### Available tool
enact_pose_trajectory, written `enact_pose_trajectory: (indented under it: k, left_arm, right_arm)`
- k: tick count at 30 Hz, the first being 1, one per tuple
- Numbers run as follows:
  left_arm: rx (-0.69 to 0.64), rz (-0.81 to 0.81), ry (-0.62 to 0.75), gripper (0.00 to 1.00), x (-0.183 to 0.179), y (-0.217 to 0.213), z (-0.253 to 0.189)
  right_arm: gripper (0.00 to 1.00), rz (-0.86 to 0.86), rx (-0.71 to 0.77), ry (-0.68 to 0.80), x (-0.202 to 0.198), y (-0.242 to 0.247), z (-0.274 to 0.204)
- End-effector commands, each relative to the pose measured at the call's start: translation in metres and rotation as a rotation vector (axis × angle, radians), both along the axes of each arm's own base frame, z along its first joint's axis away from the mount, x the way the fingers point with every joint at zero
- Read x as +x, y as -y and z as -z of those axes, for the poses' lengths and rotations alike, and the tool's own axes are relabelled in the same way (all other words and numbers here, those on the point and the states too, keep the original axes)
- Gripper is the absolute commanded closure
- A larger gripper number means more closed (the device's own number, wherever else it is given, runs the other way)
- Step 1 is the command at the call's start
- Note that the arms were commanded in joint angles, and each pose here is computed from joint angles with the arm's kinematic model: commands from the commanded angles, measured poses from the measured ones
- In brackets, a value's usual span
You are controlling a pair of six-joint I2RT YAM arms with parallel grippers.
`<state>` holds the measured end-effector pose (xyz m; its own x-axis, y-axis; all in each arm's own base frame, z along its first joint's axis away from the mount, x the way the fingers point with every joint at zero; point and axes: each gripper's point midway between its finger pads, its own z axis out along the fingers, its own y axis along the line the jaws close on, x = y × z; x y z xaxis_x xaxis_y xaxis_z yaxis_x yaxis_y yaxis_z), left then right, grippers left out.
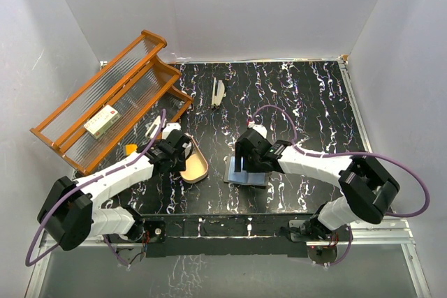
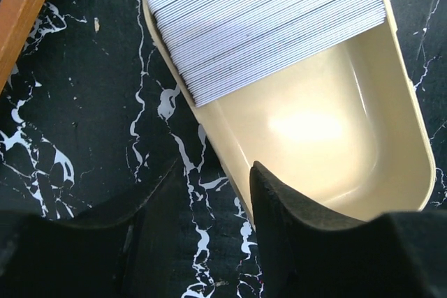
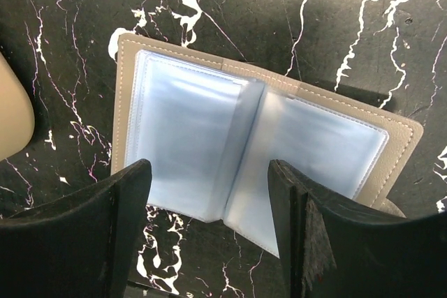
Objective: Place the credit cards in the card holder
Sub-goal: Adjust the storage box at the center of the board.
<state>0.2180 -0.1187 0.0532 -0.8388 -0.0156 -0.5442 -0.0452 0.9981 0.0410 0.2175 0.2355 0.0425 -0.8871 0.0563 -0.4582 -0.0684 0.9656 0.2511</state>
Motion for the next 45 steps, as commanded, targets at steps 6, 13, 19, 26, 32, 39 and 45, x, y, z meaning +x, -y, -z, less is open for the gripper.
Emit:
enact_pose_trajectory:
  k: [6, 13, 19, 26, 32, 39, 45]
  left_arm:
    - [-0.043, 0.088, 0.009, 0.68, 0.005, 0.014, 0.007]
    - [-0.057, 0.167, -0.014, 0.77, 0.005, 0.025, 0.013]
    - [-0.109, 0.266, -0.005, 0.83, 0.007, 0.042, 0.01]
    - [-0.09, 0.316, 0.0, 0.85, 0.016, 0.049, 0.008]
    - [-0.023, 0.363, 0.051, 0.87, 0.039, 0.052, -0.004]
    - [0.033, 0.313, 0.111, 0.67, 0.062, 0.051, -0.013]
    - [-0.076, 0.238, 0.185, 0.45, 0.062, 0.057, -0.043]
  right_arm:
    - [0.34, -0.035, 0.014, 0.049, 0.002, -0.001, -0.007]
    - [0.34, -0.034, 0.013, 0.05, 0.002, 0.0, -0.005]
    - [0.34, -0.036, 0.017, 0.053, 0.001, 0.001, -0.005]
    - [0.34, -0.045, 0.028, 0.045, -0.003, 0.001, -0.001]
    - [0.35, -0.044, 0.039, 0.029, -0.01, 0.004, 0.006]
    - [0.35, -0.041, 0.057, 0.035, -0.011, 0.003, 0.0]
    - [0.35, -0.043, 0.062, 0.095, 0.001, 0.0, -0.022]
